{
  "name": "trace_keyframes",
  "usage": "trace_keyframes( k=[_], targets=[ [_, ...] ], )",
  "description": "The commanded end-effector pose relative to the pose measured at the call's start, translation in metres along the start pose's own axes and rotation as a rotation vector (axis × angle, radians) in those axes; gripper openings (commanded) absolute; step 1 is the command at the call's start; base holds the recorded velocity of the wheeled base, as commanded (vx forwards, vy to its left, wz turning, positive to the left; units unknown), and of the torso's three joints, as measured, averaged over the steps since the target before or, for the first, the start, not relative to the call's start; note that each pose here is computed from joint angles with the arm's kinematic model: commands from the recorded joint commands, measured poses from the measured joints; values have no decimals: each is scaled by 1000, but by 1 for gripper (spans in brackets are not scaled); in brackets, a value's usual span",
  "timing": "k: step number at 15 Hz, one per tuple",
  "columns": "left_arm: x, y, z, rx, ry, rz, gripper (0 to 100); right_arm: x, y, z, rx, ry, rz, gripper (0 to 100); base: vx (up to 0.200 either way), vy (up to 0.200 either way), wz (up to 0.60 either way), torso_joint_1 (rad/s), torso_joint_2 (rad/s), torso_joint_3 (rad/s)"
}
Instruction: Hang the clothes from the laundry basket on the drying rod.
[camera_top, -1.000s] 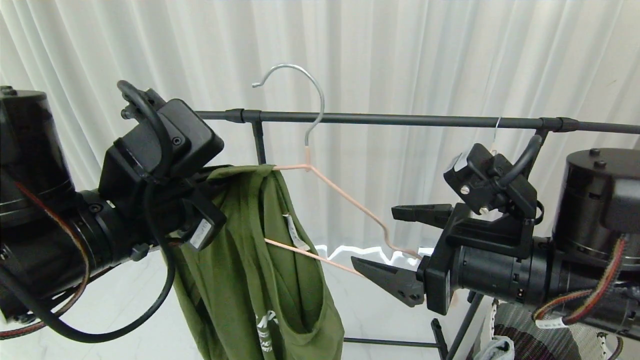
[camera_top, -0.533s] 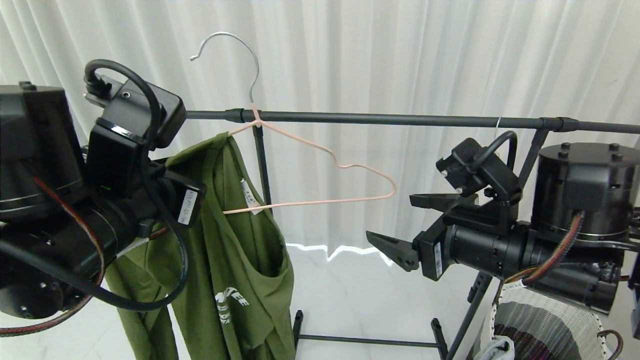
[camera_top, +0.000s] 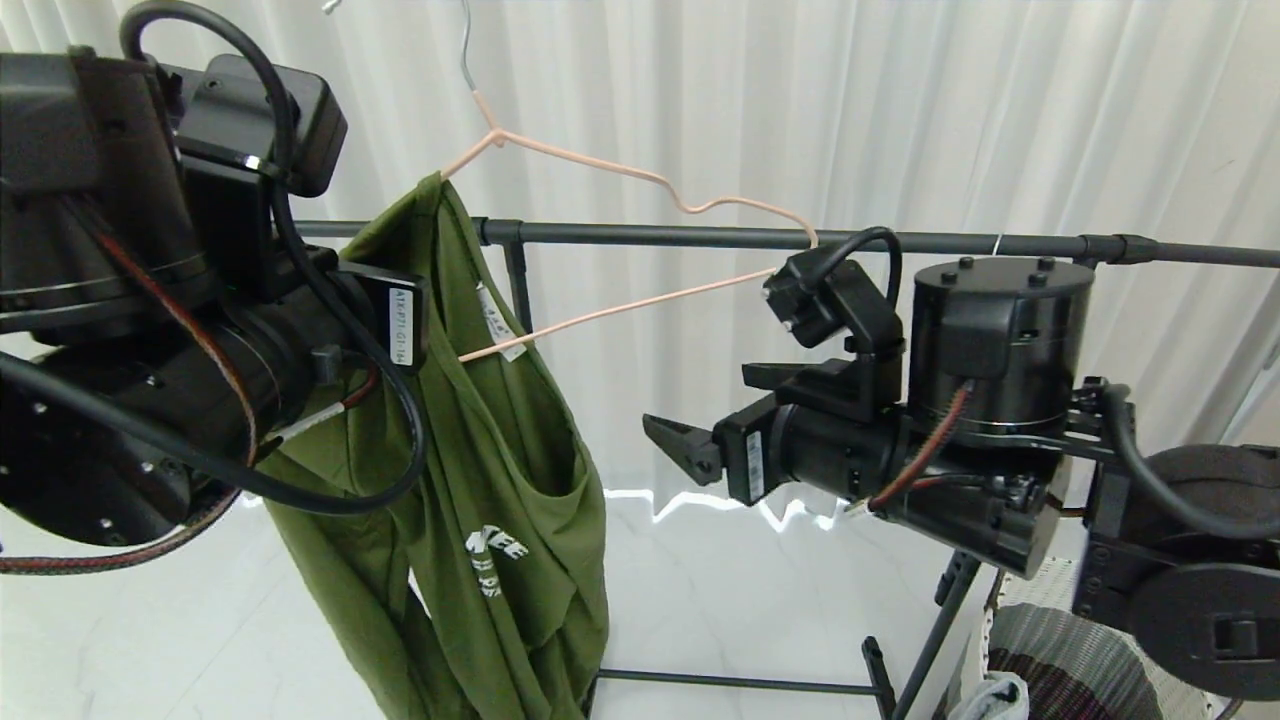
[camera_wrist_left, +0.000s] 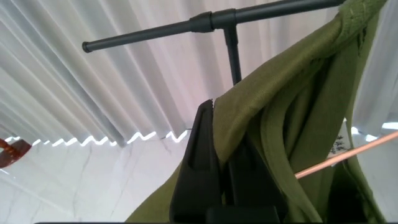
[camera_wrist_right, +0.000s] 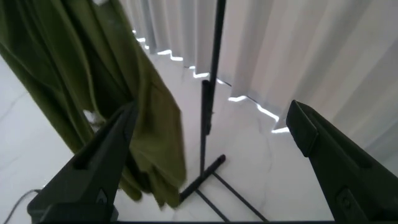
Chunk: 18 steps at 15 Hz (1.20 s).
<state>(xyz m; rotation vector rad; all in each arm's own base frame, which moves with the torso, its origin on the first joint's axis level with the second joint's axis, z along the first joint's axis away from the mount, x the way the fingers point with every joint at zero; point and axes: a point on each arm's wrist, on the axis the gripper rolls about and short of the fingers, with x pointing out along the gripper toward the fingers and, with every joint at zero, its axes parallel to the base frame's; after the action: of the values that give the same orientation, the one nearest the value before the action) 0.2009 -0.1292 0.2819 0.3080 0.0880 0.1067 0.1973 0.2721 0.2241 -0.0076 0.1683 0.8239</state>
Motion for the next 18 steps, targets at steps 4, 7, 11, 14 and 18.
trace_keyframes(
  k=[4, 7, 11, 14, 18],
  targets=[
    [5, -7, -1, 11, 11, -7, 0, 51, 27, -19, 24, 33, 47, 100, 0, 0, 0, 0, 0, 0],
    [1, -5, 1, 4, 4, -1, 0, 63, 31, -33, 26, 69, 49, 100, 0, 0, 0, 0, 0, 0],
    [-8, -8, 3, 3, -16, -33, 0, 68, 30, -40, 25, 83, 41, 100, 0, 0, 0, 0, 0, 0],
    [-10, -7, 5, -1, -23, -37, 0, 70, 28, -42, 18, 85, 1, 100, 0, 0, 0, 0, 0, 0],
    [-11, -5, 6, -4, -26, -33, 0, 69, 24, -41, 16, 83, -29, 0, 0, 0, 0, 0, 0, 0]
  ],
)
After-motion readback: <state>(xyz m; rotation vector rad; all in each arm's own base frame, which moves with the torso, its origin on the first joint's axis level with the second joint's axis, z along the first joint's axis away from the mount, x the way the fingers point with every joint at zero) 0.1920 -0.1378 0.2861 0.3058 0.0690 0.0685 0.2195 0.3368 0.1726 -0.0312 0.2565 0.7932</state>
